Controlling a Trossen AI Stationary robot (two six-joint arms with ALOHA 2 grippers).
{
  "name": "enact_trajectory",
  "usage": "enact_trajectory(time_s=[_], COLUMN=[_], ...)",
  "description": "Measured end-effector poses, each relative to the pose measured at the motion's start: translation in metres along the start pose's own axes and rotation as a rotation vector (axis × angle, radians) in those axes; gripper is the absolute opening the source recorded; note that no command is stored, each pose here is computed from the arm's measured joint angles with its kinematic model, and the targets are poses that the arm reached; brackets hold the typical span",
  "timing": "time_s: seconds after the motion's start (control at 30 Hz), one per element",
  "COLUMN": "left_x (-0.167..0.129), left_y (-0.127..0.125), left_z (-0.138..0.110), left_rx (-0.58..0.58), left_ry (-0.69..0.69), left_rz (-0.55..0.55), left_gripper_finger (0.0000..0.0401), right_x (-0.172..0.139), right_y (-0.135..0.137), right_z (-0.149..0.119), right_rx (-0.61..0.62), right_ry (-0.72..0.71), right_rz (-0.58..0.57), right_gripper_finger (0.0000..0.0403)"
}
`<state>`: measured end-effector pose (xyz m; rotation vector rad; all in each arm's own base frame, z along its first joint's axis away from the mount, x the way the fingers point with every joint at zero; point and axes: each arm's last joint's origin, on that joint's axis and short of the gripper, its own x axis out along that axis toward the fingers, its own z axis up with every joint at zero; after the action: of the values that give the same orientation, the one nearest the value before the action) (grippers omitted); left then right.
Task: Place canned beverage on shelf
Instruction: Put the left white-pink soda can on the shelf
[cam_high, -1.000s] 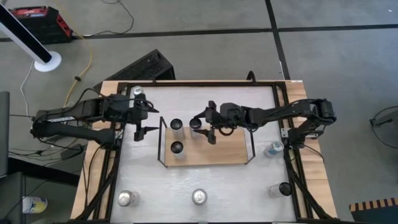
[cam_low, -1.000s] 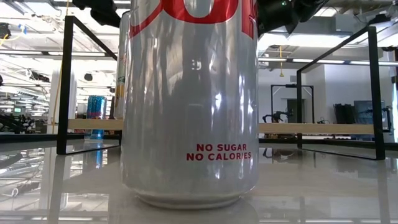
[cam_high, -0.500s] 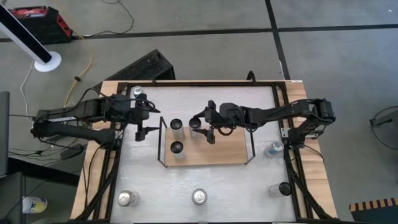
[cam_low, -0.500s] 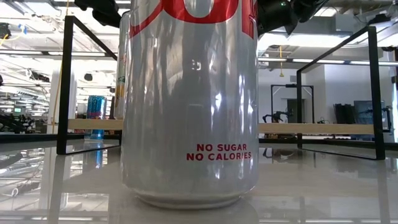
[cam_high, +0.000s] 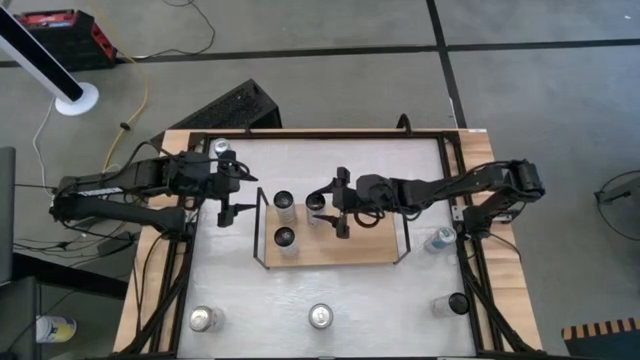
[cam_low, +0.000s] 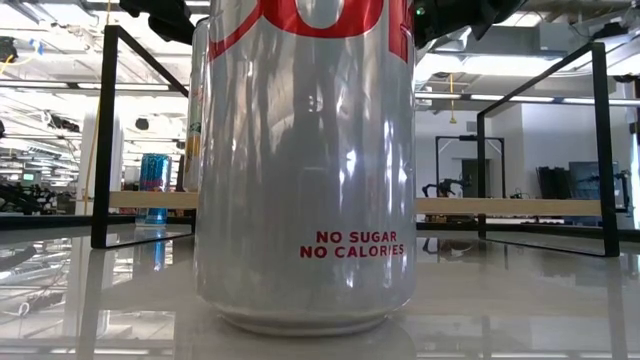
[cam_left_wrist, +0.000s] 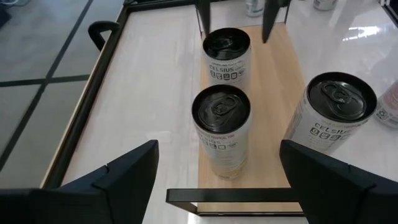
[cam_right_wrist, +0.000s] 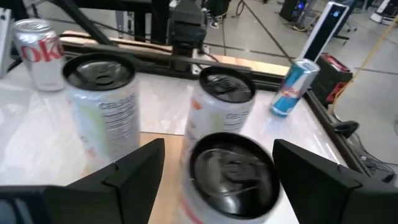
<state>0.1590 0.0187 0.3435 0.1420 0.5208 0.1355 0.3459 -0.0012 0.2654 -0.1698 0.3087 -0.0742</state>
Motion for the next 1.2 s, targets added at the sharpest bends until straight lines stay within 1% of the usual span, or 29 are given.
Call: enact_trajectory(time_s=[0.27, 0.43, 0.7, 0.97, 1.1, 1.2], left_x=[0.000, 0.000, 0.000, 0.000, 0.000, 0.000], left_y=[0.000, 0.000, 0.000, 0.000, 0.000, 0.000], left_z=[0.000, 0.000, 0.000, 0.000, 0.000, -0.002], left_rx=[-0.001, -0.004, -0.004, -0.004, -0.004, -0.003], left_ry=[0.000, 0.000, 0.000, 0.000, 0.006, 0.017], left_rz=[0.000, 0.000, 0.000, 0.000, -0.001, -0.003], left_gripper_finger=[0.0318, 0.0318, 0.0318, 0.0318, 0.0318, 0.0318], right_x=[0.001, 0.001, 0.001, 0.001, 0.001, 0.002], right_y=[-0.014, -0.017, -0.017, -0.017, -0.016, -0.015], right_z=[-0.002, -0.005, -0.004, 0.004, 0.002, -0.002], right_rx=[0.050, 0.087, 0.092, 0.095, 0.093, 0.085], right_ry=[0.006, 0.030, 0.023, -0.067, -0.045, -0.016], right_rz=[-0.036, 0.004, 0.003, -0.004, 0.000, 0.033], right_gripper_finger=[0.0324, 0.0324, 0.0324, 0.0324, 0.0324, 0.0324])
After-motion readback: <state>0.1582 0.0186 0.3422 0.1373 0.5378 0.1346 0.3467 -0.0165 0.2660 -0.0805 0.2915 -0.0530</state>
